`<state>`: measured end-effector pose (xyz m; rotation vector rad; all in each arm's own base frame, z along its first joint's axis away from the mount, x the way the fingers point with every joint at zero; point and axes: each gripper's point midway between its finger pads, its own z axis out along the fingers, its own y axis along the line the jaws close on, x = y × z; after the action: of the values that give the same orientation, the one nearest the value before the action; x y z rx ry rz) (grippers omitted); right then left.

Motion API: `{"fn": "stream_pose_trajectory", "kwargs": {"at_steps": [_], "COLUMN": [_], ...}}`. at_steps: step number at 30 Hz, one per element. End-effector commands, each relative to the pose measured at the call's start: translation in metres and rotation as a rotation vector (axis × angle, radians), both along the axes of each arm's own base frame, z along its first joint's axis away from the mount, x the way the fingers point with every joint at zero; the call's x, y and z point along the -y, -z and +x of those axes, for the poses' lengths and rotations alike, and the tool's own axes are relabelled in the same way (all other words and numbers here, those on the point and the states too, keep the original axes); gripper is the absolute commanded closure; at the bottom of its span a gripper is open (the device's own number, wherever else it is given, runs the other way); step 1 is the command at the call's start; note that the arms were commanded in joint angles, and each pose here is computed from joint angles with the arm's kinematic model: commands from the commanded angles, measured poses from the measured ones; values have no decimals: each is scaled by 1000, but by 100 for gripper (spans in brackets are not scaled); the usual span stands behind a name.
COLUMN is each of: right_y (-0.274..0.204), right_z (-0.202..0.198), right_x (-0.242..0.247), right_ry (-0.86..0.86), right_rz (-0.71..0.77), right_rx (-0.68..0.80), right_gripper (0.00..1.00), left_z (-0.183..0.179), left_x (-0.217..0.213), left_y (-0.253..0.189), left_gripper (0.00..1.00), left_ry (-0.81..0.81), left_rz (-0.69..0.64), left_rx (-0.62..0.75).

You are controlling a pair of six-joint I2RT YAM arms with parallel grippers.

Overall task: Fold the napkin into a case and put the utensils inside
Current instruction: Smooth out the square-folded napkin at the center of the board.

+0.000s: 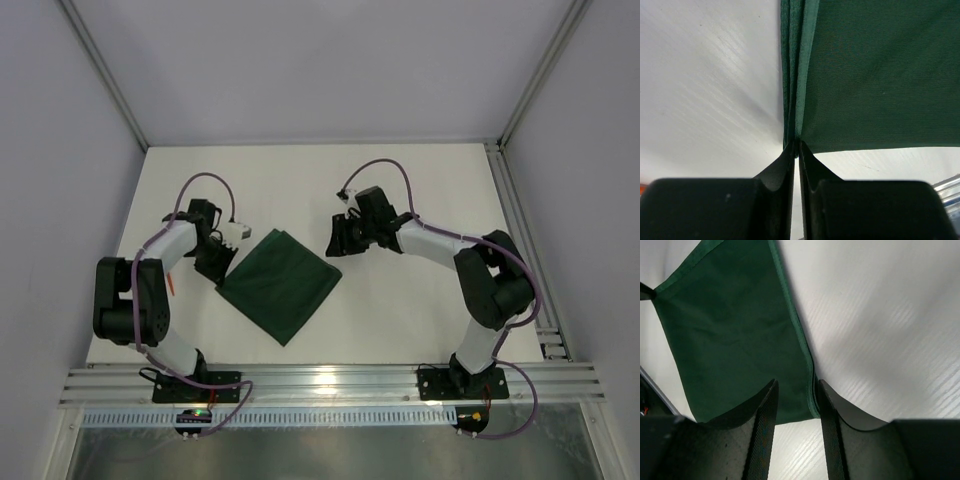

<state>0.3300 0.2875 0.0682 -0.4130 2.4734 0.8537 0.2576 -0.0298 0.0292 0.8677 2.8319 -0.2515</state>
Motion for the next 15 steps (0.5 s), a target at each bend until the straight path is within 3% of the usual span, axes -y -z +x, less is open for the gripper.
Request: {"fn": "stream_pose_trajectory", "kwargs": {"at_steps": [1, 15], "right_y": [10, 40], "right_z": [-17, -43], "right_x": [7, 3], "right_ry": [-27, -78], "right_rz": [-20, 8], "right_rx": [4, -54], "right_gripper": [58, 62], "left_z": [6, 7], "left_x": [-7, -11], "left_y": [-2, 9], "left_gripper": [92, 84], "left_ry": [1, -47], "left_rz": [34, 59], "left_rx": [42, 28]}}
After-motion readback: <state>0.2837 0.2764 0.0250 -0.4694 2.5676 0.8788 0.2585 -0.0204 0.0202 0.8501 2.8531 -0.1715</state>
